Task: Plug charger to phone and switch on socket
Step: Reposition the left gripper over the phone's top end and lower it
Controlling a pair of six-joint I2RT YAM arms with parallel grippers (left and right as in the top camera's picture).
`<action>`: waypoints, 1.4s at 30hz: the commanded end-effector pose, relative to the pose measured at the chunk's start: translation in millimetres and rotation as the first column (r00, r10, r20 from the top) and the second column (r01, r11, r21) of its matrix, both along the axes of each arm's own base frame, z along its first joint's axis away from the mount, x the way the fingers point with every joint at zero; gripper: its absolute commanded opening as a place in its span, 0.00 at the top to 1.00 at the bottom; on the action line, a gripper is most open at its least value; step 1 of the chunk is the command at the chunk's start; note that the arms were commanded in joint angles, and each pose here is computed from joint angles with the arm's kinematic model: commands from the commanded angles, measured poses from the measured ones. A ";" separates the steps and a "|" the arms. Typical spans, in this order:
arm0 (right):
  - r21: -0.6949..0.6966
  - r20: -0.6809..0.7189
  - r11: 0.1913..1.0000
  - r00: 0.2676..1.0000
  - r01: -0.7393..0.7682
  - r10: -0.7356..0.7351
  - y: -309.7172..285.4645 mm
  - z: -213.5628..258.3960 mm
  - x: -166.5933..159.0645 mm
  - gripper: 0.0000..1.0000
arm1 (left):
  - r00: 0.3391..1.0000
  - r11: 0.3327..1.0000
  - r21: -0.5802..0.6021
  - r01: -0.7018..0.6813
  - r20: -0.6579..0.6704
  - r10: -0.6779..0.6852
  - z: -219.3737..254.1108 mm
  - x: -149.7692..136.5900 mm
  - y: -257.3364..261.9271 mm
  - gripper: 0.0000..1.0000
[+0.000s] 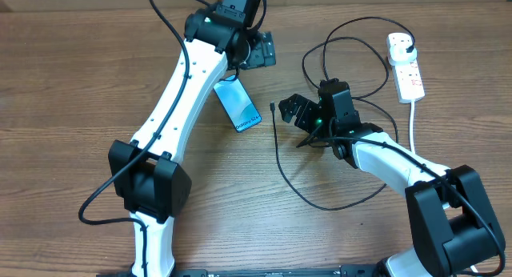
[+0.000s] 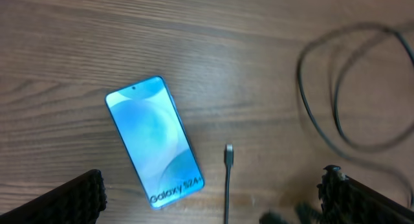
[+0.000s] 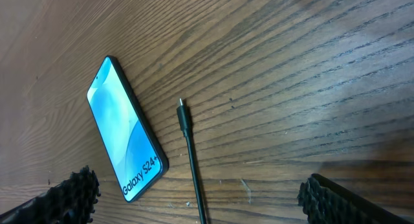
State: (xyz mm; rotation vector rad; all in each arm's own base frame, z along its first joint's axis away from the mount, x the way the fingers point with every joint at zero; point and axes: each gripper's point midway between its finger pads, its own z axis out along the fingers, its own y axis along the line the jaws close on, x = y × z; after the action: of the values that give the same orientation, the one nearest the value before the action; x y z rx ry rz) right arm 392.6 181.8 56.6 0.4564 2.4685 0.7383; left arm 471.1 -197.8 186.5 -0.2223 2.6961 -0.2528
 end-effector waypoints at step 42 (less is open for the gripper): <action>0.002 0.040 1.000 0.999 0.012 -0.012 -1.2 13.7 7.9 0.00 | 0.842 0.938 0.199 -0.284 -0.417 0.343 -171.1 -35.0 18.9 0.00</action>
State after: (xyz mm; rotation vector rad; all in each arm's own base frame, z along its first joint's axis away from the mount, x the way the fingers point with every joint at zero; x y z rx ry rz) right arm 392.6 181.7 56.6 0.4566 2.4684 0.7379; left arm 433.4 -184.3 15.6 -0.7885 3.0589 0.0417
